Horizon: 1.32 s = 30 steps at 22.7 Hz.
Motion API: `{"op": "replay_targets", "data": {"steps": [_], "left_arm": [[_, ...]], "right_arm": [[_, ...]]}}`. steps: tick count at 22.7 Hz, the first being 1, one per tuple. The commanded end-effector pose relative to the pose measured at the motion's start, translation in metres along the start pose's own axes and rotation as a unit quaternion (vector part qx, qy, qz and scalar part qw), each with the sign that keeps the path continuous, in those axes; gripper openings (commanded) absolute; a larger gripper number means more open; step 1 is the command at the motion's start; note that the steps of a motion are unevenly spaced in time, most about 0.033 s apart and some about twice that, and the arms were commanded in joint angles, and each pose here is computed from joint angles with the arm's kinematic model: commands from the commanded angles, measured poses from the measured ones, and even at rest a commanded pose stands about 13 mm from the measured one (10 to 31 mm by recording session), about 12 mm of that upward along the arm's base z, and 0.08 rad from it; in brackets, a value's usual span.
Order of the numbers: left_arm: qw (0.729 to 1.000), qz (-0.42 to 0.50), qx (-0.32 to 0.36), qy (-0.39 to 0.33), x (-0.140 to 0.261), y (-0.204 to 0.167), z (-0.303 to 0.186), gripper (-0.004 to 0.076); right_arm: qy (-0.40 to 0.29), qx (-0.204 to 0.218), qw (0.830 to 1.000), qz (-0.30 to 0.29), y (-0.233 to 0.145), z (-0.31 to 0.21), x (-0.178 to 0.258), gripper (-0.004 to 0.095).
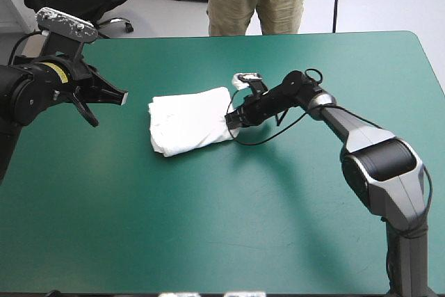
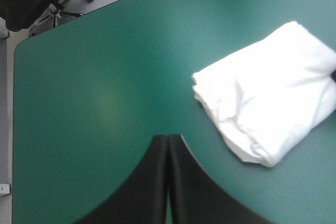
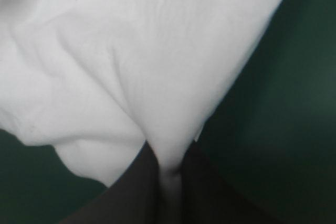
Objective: Fold the cloth
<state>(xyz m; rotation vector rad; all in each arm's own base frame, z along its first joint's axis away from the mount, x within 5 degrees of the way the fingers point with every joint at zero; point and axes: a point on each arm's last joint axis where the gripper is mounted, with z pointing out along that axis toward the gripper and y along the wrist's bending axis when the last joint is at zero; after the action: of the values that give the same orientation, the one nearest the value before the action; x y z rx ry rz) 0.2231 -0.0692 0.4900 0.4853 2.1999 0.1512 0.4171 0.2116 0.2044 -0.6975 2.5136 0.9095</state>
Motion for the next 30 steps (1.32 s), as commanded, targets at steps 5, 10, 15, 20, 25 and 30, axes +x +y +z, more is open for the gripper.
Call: {"op": "replay_targets", "data": {"steps": [5, 10, 15, 20, 25, 30], "left_arm": [[0.999, -0.007, -0.006, -0.041, -0.004, 0.005, -0.018, -0.0018], [0.999, -0.006, -0.006, -0.039, -0.004, 0.005, -0.018, -0.0017], [0.999, -0.002, -0.008, -0.038, -0.004, 0.005, -0.018, -0.0018], [0.999, 0.008, 0.005, -0.053, -0.008, 0.002, -0.015, -0.0017], [0.999, 0.045, -0.021, -0.002, 0.001, 0.006, -0.013, -0.0017], [0.995, 0.012, -0.101, -0.006, 0.005, 0.023, -0.027, -0.0017]], "right_arm": [[0.041, 0.253, 0.967, -0.005, -0.03, -0.172, 0.006, 0.0004], [0.031, 0.338, 0.936, 0.087, -0.054, -0.273, 0.048, 0.0002], [0.029, 0.402, 0.898, 0.178, -0.094, -0.308, 0.111, 0.0001], [0.053, 0.395, 0.894, 0.207, -0.107, -0.295, 0.142, 0.0002], [0.068, 0.382, 0.896, 0.214, -0.108, -0.285, 0.152, 0.0172], [0.041, 0.393, 0.896, 0.203, -0.09, -0.298, 0.149, 0.0538]]}}
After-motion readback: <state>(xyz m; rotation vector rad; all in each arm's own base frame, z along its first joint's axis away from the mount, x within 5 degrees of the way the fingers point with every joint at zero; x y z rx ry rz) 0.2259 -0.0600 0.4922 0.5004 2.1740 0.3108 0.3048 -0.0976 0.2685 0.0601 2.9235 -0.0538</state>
